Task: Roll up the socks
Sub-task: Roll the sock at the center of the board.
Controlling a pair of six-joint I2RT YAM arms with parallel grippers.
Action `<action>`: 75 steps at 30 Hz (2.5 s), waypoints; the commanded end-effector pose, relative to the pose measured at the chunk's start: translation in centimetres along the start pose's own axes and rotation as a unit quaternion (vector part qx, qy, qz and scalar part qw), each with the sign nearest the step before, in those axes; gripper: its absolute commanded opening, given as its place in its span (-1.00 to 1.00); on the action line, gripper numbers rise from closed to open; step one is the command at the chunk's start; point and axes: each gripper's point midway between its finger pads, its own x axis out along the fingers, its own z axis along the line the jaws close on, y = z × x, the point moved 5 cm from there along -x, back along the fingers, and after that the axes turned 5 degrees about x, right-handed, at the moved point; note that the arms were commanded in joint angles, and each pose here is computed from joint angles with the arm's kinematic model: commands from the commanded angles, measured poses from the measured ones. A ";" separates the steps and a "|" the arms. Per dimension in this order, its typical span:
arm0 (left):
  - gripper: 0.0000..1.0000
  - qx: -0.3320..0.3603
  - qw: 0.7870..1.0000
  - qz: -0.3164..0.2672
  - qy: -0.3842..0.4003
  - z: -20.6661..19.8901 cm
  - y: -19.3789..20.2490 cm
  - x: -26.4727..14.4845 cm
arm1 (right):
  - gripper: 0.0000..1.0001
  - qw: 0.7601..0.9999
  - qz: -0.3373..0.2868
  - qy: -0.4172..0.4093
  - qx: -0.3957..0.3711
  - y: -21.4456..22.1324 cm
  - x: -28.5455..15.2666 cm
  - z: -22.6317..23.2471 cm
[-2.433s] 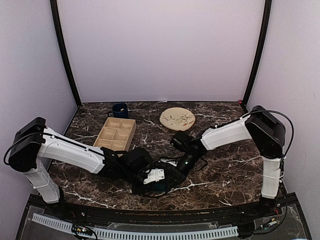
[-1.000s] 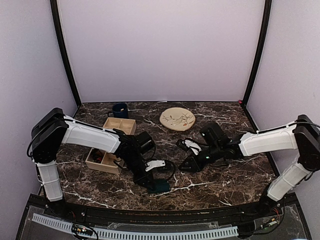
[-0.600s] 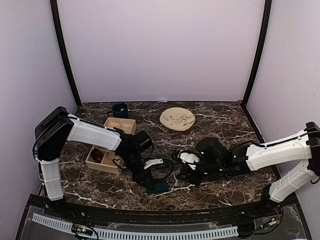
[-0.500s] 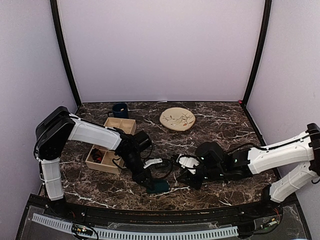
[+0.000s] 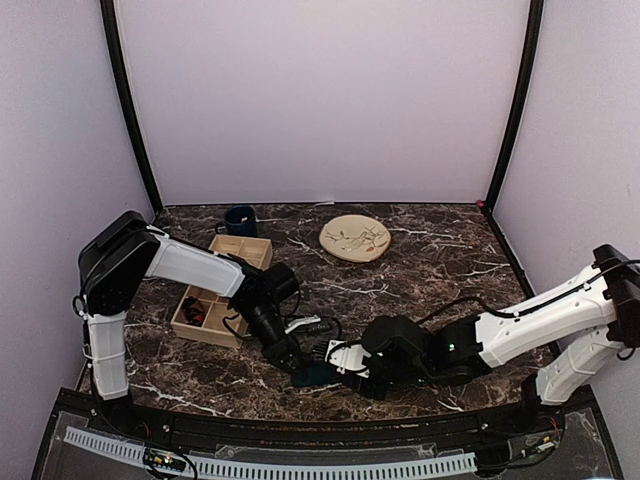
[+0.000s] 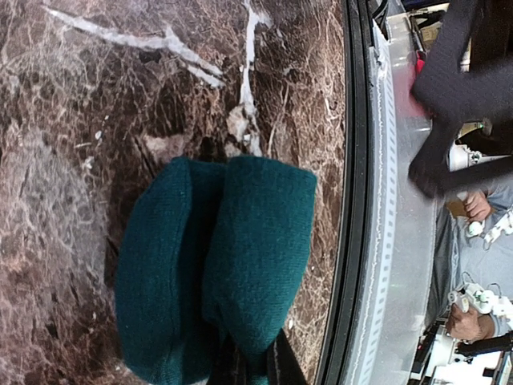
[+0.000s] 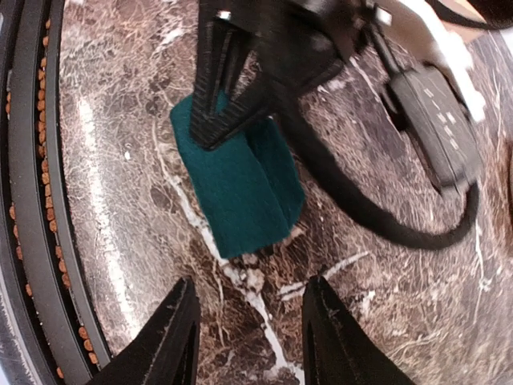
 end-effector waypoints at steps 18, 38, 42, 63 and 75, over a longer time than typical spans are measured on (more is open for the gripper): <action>-1.00 -0.071 0.996 0.038 0.042 0.7 2.4 0.7 | -0.13 0.989 0.036 0.008 -0.143 -1.4 4.5 2.9; -1.00 -0.090 0.993 0.034 0.070 0.9 2.6 0.7 | -0.06 0.978 0.067 0.038 -0.196 0.2 7.0 1.9; -1.00 -0.091 0.993 0.032 0.072 1.0 2.6 0.6 | -0.11 0.977 0.076 0.034 -0.196 0.6 7.4 1.3; -0.58 -0.079 0.996 0.016 0.029 1.5 1.6 -0.8 | -0.77 0.976 0.141 -0.058 -0.152 2.8 8.4 0.5; -0.13 -0.052 0.997 -0.035 -0.050 1.2 0.0 -4.0 | -0.81 0.976 0.163 -0.105 -0.097 2.6 8.4 0.8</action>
